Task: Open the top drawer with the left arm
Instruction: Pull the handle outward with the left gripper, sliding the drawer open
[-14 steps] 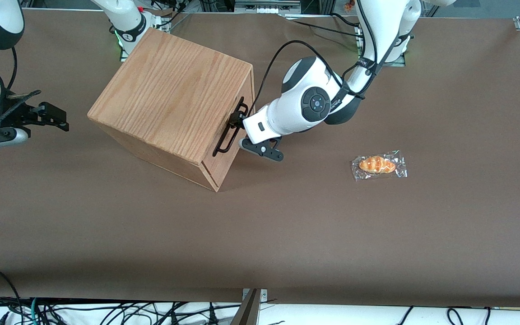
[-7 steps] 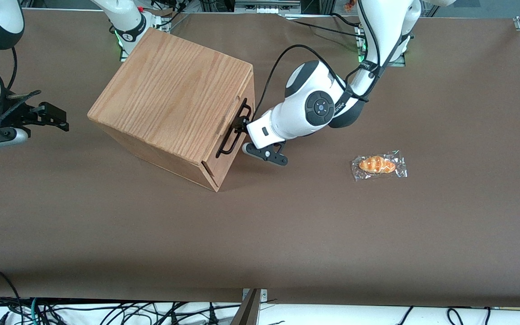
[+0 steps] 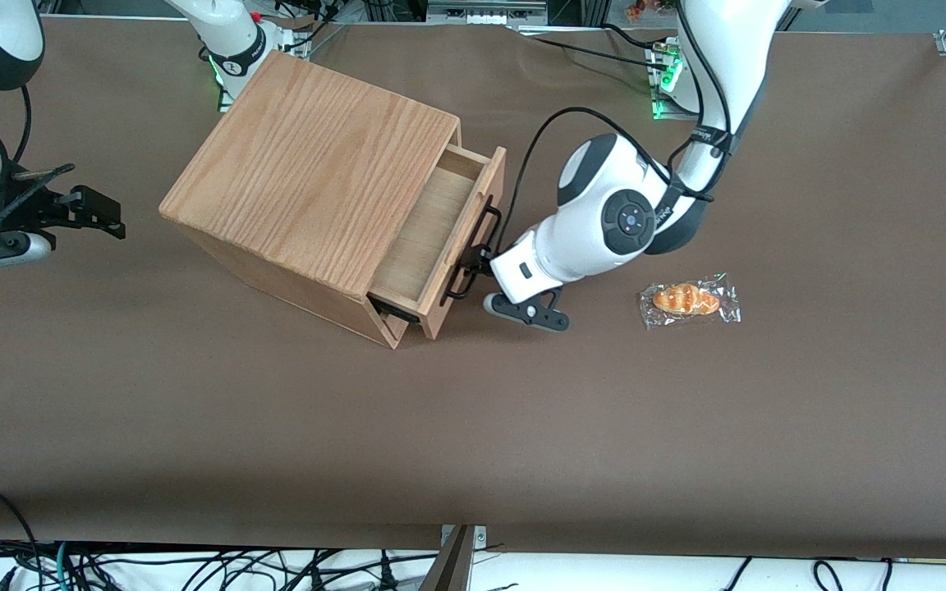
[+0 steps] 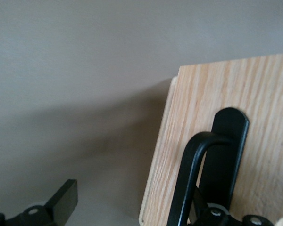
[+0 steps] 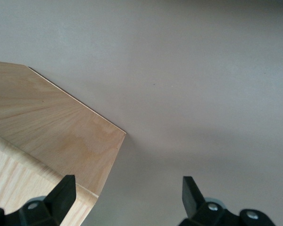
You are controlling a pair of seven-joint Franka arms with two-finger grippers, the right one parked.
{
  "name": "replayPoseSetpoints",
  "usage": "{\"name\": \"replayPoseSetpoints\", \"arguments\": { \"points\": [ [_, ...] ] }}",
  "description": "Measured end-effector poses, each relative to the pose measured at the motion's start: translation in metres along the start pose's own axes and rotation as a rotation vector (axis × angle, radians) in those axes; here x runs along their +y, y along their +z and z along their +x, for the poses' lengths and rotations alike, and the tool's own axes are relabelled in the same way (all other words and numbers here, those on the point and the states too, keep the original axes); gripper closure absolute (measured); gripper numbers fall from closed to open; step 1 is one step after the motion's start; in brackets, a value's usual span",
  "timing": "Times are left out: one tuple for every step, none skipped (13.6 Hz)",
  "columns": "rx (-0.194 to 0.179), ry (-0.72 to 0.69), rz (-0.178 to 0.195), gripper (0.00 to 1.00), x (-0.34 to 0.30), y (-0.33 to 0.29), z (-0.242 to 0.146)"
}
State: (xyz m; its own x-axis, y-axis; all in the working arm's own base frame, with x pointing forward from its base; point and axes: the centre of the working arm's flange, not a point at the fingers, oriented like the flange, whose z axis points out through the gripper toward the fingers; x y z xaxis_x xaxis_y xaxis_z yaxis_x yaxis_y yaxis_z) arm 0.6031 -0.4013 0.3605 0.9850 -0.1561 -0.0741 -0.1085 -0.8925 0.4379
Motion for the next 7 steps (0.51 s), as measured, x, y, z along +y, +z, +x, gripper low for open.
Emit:
{"name": "replayPoseSetpoints", "arguments": {
  "points": [
    [0.000, -0.004, 0.006, 0.00, -0.007, -0.003, 0.003],
    [0.000, -0.004, 0.015, 0.00, -0.011, -0.006, 0.005],
    [-0.002, -0.001, 0.023, 0.00, -0.013, -0.007, 0.005],
    [-0.003, -0.001, 0.025, 0.00, -0.015, -0.009, 0.006],
    [-0.003, -0.005, 0.026, 0.00, -0.018, -0.010, 0.007],
    [-0.003, -0.011, 0.026, 0.00, -0.021, -0.012, 0.009],
    [-0.003, -0.017, 0.026, 0.00, -0.025, -0.014, 0.010]
  ]
}}
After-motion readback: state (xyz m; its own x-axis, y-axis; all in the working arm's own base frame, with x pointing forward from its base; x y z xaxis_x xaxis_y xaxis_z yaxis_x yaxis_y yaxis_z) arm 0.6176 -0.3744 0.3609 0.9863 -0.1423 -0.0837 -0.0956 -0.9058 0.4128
